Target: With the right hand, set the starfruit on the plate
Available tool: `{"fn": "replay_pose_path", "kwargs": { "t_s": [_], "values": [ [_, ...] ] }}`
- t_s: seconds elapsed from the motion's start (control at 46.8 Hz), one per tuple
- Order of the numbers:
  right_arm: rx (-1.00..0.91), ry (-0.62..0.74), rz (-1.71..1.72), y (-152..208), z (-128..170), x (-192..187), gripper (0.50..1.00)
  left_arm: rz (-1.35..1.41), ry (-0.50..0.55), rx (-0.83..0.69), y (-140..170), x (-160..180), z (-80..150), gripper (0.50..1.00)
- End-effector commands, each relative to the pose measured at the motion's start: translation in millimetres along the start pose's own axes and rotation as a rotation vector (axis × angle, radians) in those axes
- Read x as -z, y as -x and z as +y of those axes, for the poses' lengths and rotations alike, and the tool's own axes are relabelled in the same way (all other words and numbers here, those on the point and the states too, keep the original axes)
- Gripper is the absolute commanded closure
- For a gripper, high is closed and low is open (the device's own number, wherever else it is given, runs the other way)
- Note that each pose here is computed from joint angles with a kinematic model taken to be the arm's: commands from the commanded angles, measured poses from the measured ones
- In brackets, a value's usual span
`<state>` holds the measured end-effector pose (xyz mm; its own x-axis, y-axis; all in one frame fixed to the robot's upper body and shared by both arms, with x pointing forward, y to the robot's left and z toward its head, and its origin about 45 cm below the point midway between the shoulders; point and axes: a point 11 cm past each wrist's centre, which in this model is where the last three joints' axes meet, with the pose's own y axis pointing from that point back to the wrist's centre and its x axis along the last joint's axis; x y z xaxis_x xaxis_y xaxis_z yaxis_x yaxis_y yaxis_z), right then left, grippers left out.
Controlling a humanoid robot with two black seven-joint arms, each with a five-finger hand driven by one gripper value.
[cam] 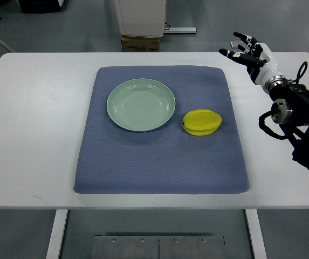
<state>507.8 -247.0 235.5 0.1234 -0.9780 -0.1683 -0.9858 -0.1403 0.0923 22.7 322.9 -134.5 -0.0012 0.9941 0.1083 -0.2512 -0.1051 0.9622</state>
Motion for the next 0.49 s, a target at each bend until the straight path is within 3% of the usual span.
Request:
{"fn": "replay_pose_path", "kwargs": {
  "t_s": [0.0, 0.47],
  "values": [
    [-0.001, -0.002, -0.002, -0.2, 0.0, 0.3, 0.502, 0.001, -0.001, 0.000, -0.1, 0.5, 0.1, 0.500],
    [0.001, -0.005, -0.006, 1.2, 1.1, -3.1, 0.502, 0.001, 0.004, -0.006, -0.8, -2.2, -0.4, 0.500]
  ]
}}
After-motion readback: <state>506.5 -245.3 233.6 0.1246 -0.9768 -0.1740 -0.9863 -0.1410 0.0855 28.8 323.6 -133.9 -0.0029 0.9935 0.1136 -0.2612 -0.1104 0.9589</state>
